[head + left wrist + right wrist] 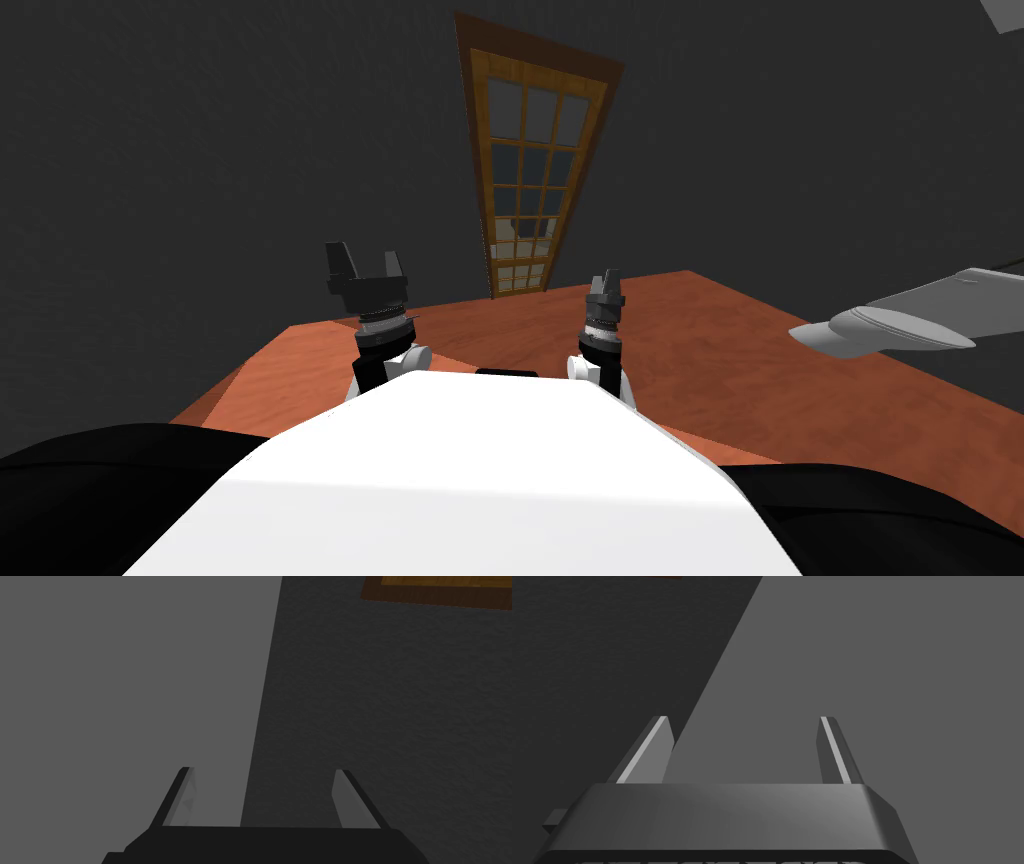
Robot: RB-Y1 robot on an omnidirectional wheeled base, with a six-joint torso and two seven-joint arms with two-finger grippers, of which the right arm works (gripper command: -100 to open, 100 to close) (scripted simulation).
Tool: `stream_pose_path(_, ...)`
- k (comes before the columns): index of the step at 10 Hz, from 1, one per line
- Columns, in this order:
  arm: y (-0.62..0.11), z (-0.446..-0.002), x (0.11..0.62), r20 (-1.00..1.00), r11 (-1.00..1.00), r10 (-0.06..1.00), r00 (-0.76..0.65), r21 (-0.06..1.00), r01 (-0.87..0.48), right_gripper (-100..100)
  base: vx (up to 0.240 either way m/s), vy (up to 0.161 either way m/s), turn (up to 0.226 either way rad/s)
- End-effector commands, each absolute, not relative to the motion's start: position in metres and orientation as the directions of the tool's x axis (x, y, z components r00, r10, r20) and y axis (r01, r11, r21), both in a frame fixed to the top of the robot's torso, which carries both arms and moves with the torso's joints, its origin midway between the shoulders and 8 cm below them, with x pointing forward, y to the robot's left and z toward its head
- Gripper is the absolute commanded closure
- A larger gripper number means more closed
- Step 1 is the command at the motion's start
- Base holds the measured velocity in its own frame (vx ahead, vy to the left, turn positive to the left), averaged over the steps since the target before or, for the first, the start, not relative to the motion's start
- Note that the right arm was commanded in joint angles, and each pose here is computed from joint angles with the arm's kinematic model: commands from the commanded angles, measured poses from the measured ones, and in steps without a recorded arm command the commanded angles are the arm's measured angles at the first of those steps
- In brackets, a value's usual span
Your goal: Pull the door open
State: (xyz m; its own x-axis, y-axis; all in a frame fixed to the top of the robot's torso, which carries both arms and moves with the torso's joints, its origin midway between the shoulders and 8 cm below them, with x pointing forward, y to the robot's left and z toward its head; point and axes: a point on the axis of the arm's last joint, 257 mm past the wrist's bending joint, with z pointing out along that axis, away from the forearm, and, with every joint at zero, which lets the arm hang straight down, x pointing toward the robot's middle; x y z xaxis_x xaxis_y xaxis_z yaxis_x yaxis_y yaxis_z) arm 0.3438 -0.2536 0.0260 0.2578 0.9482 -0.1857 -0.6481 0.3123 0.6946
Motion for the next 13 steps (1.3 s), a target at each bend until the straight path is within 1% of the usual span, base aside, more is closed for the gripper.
stream_pose_path(1,-0.251,0.017,0.349,-0.213,0.33,0.943,0.257,0.697,-0.637,-100,0.081,0.034,0.003)
stream_pose_path(5,-0.244,-0.008,0.363,-0.286,0.383,0.924,0.255,0.699,-0.603,-100,0.161,0.077,-0.008)
stream_pose_path(13,-0.232,-0.061,0.388,-0.429,0.492,0.868,0.248,0.686,-0.536,-100,0.131,0.075,-0.008)
